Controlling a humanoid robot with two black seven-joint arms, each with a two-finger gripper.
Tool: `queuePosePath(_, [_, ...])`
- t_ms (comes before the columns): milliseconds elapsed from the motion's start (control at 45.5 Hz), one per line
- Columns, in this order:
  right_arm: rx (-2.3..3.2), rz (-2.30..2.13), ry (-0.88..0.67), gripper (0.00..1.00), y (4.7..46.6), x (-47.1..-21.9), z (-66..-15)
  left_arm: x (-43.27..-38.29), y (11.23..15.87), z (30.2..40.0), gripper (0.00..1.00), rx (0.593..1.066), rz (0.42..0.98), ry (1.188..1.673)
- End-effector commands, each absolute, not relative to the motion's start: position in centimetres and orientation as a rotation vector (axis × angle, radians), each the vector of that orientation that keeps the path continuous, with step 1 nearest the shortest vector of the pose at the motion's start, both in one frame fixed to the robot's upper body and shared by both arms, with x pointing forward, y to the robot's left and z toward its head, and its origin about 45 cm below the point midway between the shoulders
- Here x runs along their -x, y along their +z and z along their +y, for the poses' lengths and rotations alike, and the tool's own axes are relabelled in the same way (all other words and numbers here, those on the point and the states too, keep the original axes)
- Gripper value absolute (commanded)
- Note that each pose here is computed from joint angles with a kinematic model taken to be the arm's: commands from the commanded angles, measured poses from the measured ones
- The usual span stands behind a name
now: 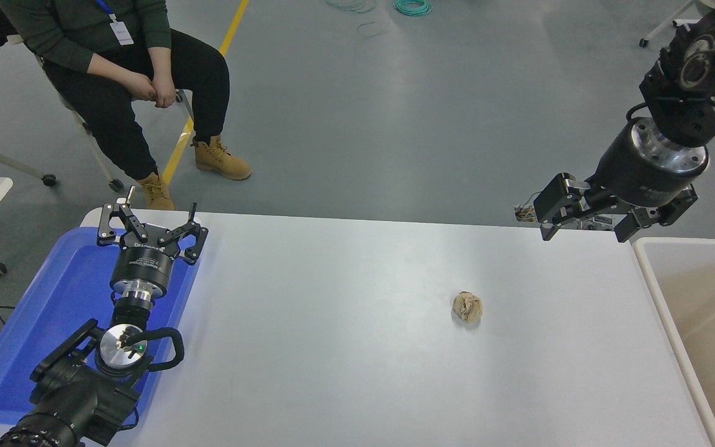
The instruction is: Pick up paper ball place in dustbin
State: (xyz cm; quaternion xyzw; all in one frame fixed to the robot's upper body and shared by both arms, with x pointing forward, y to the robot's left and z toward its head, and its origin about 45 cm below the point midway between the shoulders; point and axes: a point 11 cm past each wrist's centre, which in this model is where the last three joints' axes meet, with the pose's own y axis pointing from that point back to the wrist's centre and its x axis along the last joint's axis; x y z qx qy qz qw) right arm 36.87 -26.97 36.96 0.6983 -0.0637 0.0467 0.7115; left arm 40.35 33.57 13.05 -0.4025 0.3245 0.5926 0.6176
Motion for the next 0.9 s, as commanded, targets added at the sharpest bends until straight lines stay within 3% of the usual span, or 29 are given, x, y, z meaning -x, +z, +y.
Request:
queuePosePath(0, [-1.549,-0.140,0.104,1.00,36.94,-36.88,-26.87,-40.36,13.07,33.58,1.00,0.927,0.747,1.364])
queuePosePath(879, [-1.553,-0.153,0.113,1.00,36.91,-37.54,-26.80,-40.36,13.05,33.59,1.00,0.926,0.747,1.365])
